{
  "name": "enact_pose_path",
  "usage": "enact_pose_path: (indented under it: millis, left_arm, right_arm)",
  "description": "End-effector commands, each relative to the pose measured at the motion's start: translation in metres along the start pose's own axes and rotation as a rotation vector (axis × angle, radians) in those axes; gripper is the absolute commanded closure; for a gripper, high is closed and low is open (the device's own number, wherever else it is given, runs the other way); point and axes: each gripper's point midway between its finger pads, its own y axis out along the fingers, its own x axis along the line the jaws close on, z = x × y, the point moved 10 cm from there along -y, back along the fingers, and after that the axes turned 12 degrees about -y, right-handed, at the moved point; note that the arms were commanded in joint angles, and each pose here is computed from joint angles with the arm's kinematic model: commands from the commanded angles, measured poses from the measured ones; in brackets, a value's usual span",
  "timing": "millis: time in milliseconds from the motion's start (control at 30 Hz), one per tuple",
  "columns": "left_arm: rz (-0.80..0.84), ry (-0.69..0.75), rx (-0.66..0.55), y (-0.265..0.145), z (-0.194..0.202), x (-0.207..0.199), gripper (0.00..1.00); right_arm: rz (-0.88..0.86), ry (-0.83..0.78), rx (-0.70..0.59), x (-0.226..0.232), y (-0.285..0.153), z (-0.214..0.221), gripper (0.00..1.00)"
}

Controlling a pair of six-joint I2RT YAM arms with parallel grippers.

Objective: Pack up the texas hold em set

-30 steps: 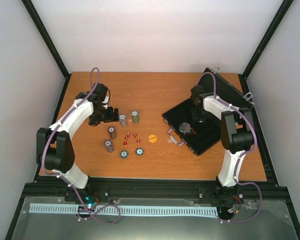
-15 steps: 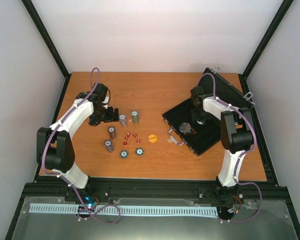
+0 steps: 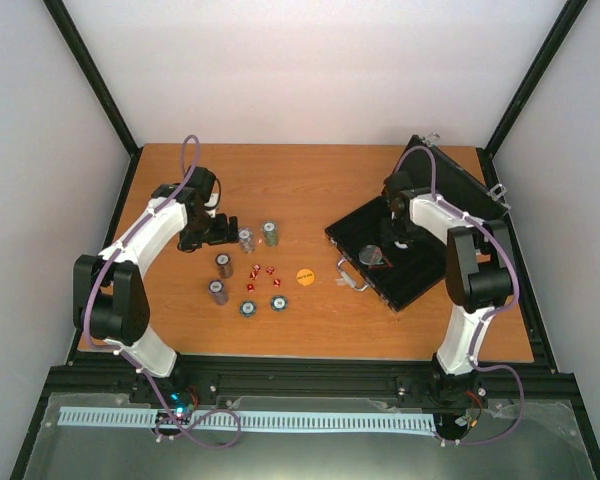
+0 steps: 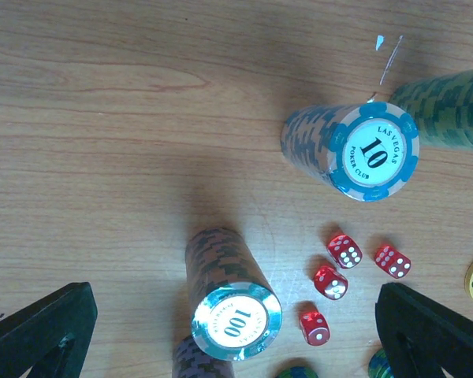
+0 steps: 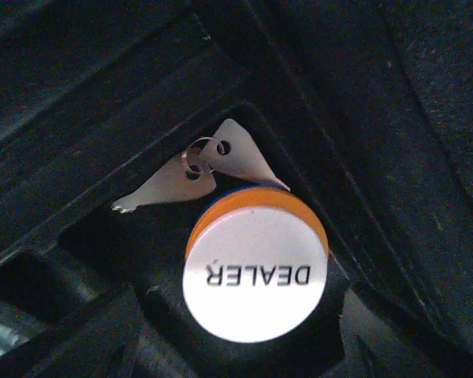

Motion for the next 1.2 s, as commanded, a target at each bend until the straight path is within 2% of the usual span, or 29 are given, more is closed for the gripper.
enact_pose_path:
  millis: [0,100,167,233,500,633,1167]
  left_arm:
    - [0.034,0.021,-0.04,-0.011,-0.008,-0.008,0.0]
    - [0.036,0.019,-0.044,-0.012,-0.008,-0.008,0.0]
    - [0.036,0.018,-0.043,-0.012,-0.008,-0.008,0.0]
    - [0.041,0.018,-0.048,-0.014,-0.008,-0.009,0.0]
    - [0.045,0.017,-0.065,-0.022,-0.006,-0.008,0.0]
    - [0.04,0.015,-0.067,-0.023,-0.003,-0.005,0.0]
    - [0.032,0.015,-0.06,-0.018,0.002,-0.001,0.0]
  right_arm:
    - [-0.026,0.008,-0.114,-0.002,-0.05,-0.006,0.26]
    - [-0.015,-0.061,-0.142,0.017,-0.072,-0.01,0.17]
    - [-0.031,-0.099,-0.148,0.031,-0.08,-0.012,0.06]
    - [-0.067,-0.146,-0.156,0.051,-0.086,-0.012,0.01]
    - [-0.24,-0.378,-0.146,0.166,-0.09,-0.008,0.0]
    - [-0.306,-0.47,-0.14,0.209,-0.089,-0.007,0.0]
    - [-0.376,-0.551,-0.005,0.242,-0.049,0.014,0.04]
